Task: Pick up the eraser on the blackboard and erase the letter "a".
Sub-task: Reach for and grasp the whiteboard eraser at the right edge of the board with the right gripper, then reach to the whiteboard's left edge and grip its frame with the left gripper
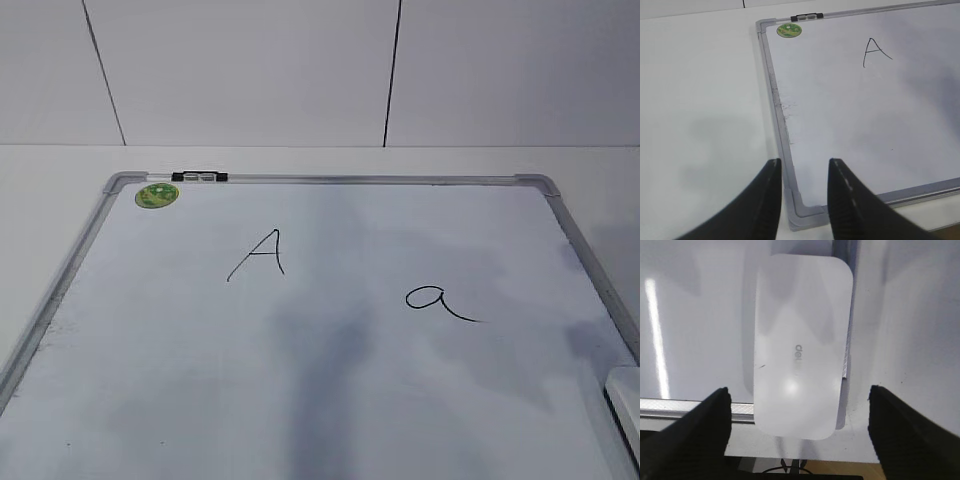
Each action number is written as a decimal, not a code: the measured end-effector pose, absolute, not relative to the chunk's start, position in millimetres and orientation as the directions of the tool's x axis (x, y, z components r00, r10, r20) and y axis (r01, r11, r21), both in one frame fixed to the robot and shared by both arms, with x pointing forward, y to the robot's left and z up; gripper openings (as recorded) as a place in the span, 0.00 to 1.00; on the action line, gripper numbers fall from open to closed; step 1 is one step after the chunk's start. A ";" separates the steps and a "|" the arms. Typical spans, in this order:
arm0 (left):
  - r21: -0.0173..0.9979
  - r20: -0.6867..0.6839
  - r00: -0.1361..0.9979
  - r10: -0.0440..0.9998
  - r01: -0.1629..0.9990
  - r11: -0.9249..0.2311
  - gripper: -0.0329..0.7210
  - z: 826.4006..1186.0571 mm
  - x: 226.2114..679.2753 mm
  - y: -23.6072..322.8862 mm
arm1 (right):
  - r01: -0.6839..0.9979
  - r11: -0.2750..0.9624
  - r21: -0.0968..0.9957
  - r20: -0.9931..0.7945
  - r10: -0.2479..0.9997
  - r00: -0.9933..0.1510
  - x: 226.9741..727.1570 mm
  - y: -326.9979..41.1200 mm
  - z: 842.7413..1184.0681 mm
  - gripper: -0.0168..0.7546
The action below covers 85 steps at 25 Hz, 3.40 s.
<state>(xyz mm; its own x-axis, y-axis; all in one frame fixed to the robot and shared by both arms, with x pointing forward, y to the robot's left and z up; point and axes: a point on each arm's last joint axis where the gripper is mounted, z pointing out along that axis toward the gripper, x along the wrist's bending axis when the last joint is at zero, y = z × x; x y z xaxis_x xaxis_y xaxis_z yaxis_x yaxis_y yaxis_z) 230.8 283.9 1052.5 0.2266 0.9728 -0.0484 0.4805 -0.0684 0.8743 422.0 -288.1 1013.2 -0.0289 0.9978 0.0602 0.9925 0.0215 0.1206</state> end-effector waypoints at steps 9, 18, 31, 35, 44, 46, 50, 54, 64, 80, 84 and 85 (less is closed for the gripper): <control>0.874 -0.048 0.227 0.973 0.481 -0.068 0.36 1052.5 230.8 283.9 | 0.991 0.027 0.129 0.042 0.999 -0.032 424.3 -289.7 998.3 0.89; 0.874 -0.048 0.227 0.973 0.481 -0.068 0.36 1052.5 230.8 283.9 | 0.994 0.018 0.104 0.050 0.999 -0.023 434.2 -288.8 986.3 0.88; 0.874 -0.048 0.227 0.973 0.481 -0.068 0.36 1052.5 230.8 283.9 | 0.998 0.028 0.054 0.059 0.998 -0.031 442.9 -281.5 970.6 0.87; 0.874 -0.048 0.227 0.973 0.481 -0.068 0.36 1052.5 230.8 283.9 | 0.999 0.017 0.041 0.056 0.998 -0.020 444.1 -281.7 967.6 0.87; 0.874 -0.048 0.227 0.973 0.481 -0.068 0.36 1052.5 230.8 283.9 | 0.999 -0.006 0.034 0.051 0.999 0.004 446.9 -282.0 963.3 0.87; 0.874 -0.048 0.227 0.973 0.481 -0.068 0.36 1052.5 230.8 283.9 | 1.000 -0.008 0.017 0.050 0.999 0.007 448.5 -281.9 959.1 0.87; 0.874 -0.048 0.227 0.973 0.481 -0.068 0.36 1052.5 230.8 283.9 | 1.000 -0.013 -0.009 0.048 0.999 0.013 450.7 -281.8 952.6 0.87; 0.874 -0.048 0.227 0.973 0.481 -0.068 0.36 1052.5 230.8 283.9 | 1.000 -0.014 -0.013 0.046 0.999 0.015 451.2 -282.0 951.3 0.87; 0.874 -0.048 0.227 0.973 0.481 -0.068 0.36 1052.5 230.8 283.9 | 1.000 -0.011 -0.012 0.042 0.999 0.011 451.2 -282.3 951.3 0.78; 0.874 -0.048 0.227 0.973 0.481 -0.068 0.36 1052.5 230.8 283.9 | 1.000 -0.011 -0.012 0.038 0.999 0.012 451.2 -282.6 951.3 0.76; 0.874 -0.048 0.227 0.973 0.481 -0.068 0.36 1052.5 230.8 283.9 | 1.000 -0.012 -0.012 0.038 0.999 0.012 451.2 -282.6 951.3 0.76; 0.874 -0.048 0.227 0.973 0.481 -0.068 0.36 1052.5 230.8 283.9 | 1.000 -0.012 -0.011 0.039 0.999 0.012 451.6 -282.6 951.7 0.76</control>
